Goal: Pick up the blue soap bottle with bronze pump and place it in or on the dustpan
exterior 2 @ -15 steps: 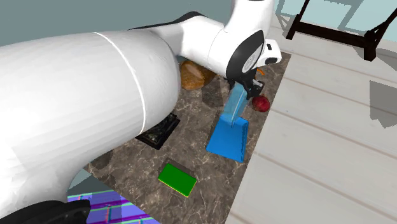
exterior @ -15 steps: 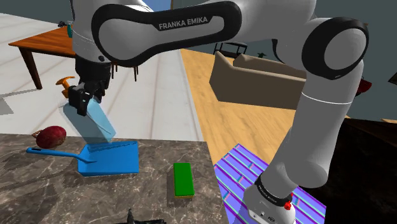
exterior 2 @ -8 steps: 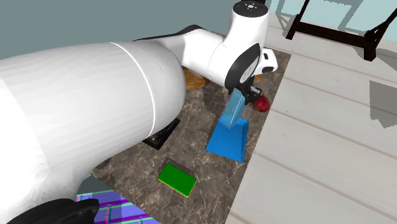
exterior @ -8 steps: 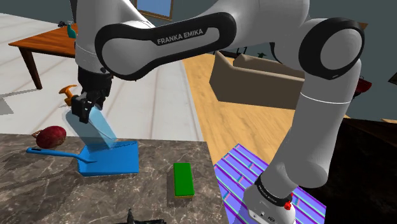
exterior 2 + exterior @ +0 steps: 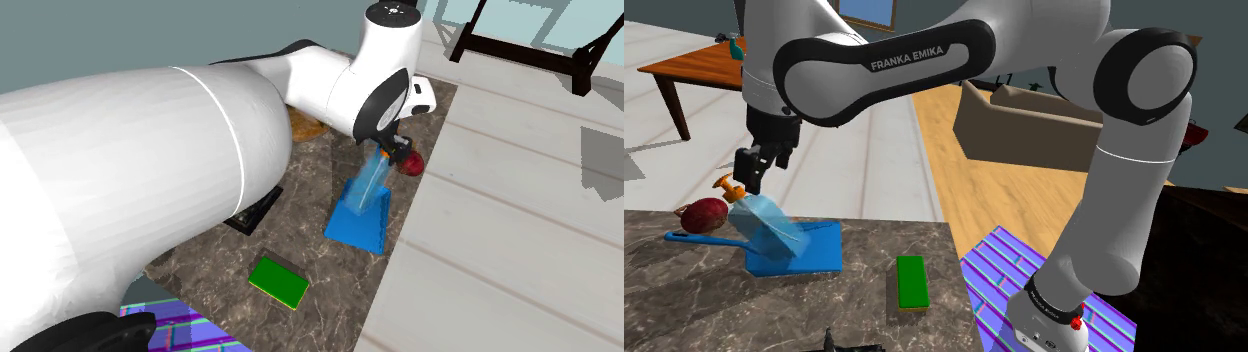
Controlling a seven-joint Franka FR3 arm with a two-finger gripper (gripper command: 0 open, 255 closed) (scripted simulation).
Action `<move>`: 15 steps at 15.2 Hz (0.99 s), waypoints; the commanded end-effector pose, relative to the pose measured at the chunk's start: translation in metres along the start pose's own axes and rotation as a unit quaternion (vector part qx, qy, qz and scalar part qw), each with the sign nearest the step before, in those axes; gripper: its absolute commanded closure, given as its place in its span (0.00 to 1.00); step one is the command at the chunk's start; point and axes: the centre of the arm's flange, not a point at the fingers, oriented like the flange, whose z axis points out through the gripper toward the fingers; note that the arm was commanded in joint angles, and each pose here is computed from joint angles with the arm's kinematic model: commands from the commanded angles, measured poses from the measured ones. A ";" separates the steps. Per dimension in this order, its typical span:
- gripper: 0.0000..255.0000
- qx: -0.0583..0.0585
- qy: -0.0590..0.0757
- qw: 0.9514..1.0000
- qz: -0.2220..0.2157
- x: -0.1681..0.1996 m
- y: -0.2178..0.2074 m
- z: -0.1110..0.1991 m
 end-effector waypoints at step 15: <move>0.00 0.000 0.000 1.000 0.000 0.000 0.000 -0.050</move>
